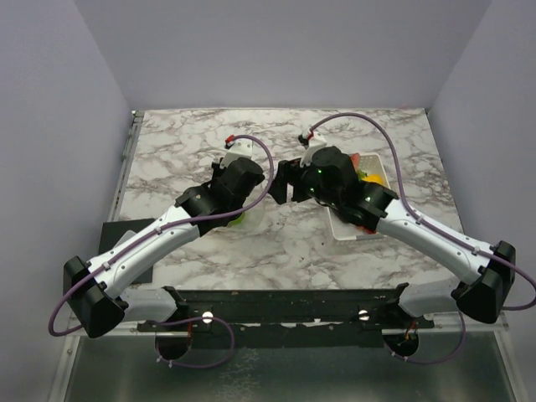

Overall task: Place the food in the zip-top bag and seal the zipper
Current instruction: Place the fake fruit in the zipper food storage bag, then pick up the fake fruit from the bin.

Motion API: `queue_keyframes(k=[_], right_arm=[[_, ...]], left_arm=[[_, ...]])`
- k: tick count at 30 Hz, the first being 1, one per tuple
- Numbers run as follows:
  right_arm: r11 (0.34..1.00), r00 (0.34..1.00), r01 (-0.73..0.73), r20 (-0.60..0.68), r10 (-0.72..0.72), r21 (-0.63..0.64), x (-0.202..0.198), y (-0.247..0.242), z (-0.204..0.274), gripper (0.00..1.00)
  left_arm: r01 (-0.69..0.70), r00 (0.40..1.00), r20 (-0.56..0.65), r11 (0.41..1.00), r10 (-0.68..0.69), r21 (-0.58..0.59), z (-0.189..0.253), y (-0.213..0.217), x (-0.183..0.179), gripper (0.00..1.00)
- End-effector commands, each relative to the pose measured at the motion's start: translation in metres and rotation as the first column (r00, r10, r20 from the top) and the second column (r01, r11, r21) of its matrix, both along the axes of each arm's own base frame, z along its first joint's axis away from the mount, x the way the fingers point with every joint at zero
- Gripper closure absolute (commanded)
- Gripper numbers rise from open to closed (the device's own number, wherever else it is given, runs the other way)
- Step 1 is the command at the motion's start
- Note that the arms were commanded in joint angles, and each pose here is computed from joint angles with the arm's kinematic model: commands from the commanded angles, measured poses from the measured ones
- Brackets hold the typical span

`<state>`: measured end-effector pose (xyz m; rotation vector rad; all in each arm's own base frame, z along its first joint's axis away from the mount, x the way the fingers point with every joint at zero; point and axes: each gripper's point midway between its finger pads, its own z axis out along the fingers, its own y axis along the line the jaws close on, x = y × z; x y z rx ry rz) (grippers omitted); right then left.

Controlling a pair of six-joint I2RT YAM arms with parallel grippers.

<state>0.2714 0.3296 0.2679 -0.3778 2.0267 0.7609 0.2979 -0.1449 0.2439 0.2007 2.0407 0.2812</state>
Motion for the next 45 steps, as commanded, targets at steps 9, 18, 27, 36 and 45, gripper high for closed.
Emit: queue_keyframes(k=[9,18,27,36,45], right_arm=[[0.904,0.942,0.334,0.114,-0.314,-0.267,-0.001,-0.113,-0.006,0.23],[0.776,0.890,0.443,0.121,-0.439,-0.448,-0.003,-0.175,-0.026,0.26],[0.661,0.841,0.440,0.021,-0.540,-0.608,-0.013,-0.219,-0.070,0.30],[0.583,0.814,0.408,-0.010,-0.581,-0.703,-0.019,-0.231,-0.100,0.34],[0.526,0.799,0.363,-0.034,-0.601,-0.769,-0.013,-0.240,-0.124,0.41]], left_arm=[[0.001,1.000,0.006,1.000,-0.001,-0.018,0.000,-0.001,0.001,1.00],[0.000,1.000,0.007,1.000,0.000,-0.015,0.000,0.000,0.001,1.00],[0.001,1.000,0.011,1.000,-0.001,-0.021,0.002,0.000,0.001,1.00],[0.004,1.000,0.018,1.000,-0.003,-0.031,0.005,0.000,0.000,1.00],[0.007,1.000,0.019,0.999,-0.006,-0.035,0.006,0.000,-0.001,1.00]])
